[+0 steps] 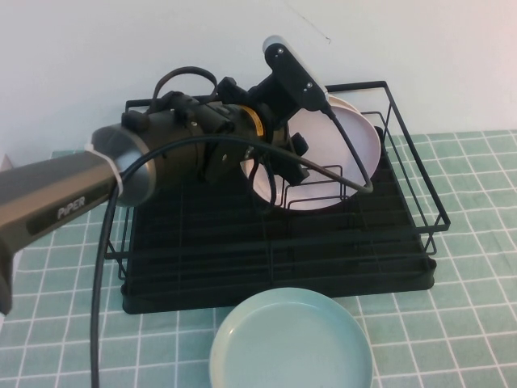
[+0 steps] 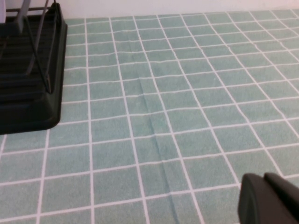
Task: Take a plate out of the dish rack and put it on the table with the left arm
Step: Grasp the plate from the shelf, then place the plate from the table
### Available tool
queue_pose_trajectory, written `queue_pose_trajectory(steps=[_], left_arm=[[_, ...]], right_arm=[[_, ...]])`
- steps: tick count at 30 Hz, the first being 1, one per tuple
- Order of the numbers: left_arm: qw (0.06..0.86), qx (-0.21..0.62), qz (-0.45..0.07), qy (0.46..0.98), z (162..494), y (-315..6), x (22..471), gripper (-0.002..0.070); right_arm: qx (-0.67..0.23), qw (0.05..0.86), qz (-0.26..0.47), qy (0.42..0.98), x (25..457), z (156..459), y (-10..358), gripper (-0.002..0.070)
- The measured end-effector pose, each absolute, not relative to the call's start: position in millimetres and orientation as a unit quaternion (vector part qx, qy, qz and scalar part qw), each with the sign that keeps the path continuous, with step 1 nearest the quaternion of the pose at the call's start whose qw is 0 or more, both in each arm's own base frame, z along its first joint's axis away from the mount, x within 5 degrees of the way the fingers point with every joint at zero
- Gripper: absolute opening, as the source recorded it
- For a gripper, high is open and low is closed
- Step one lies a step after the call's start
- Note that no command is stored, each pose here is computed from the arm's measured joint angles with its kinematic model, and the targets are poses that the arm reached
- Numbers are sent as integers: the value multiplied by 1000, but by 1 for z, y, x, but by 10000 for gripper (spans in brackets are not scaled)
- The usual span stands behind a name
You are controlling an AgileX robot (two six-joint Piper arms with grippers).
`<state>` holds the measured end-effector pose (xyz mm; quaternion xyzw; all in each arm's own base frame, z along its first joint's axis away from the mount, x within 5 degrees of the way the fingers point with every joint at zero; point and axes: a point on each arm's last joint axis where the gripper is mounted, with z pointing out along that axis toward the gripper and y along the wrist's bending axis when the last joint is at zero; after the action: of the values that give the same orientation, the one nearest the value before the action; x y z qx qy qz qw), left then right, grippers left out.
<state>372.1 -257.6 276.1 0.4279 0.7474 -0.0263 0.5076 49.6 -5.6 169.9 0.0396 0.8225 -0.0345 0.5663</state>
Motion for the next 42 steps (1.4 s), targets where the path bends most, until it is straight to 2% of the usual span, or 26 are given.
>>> queue_pose_trajectory(steps=[8, 10, 13, 15, 17, 22, 26, 34, 37, 42], left_arm=[[510, 434, -21, 742, 266, -268, 386, 424], [510, 434, -21, 742, 266, -270, 388, 398], [500, 438, -17, 747, 262, -270, 388, 285], [489, 445, -9, 750, 260, -268, 388, 159], [478, 451, 1, 753, 261, -266, 386, 83], [461, 457, 15, 760, 272, -260, 379, 80], [466, 454, 25, 759, 298, -250, 369, 80], [523, 387, 1, 759, 382, -219, 329, 78], [517, 341, -18, 785, 402, -204, 312, 78], [448, 288, -41, 845, 420, -179, 277, 78]], right_arm=[[40, 566, -35, 823, 50, 170, -6, -2], [40, 566, -35, 823, 50, 170, -6, -2], [40, 566, -35, 823, 50, 170, -6, -2], [40, 566, -35, 823, 50, 170, -6, -2], [40, 566, -35, 823, 50, 170, -6, -2], [40, 566, -35, 823, 50, 170, -6, -2], [40, 566, -35, 823, 50, 170, -6, -2], [40, 566, -35, 823, 50, 170, -6, -2], [40, 566, -35, 823, 50, 170, -6, -2], [40, 566, -35, 823, 50, 170, -6, -2]])
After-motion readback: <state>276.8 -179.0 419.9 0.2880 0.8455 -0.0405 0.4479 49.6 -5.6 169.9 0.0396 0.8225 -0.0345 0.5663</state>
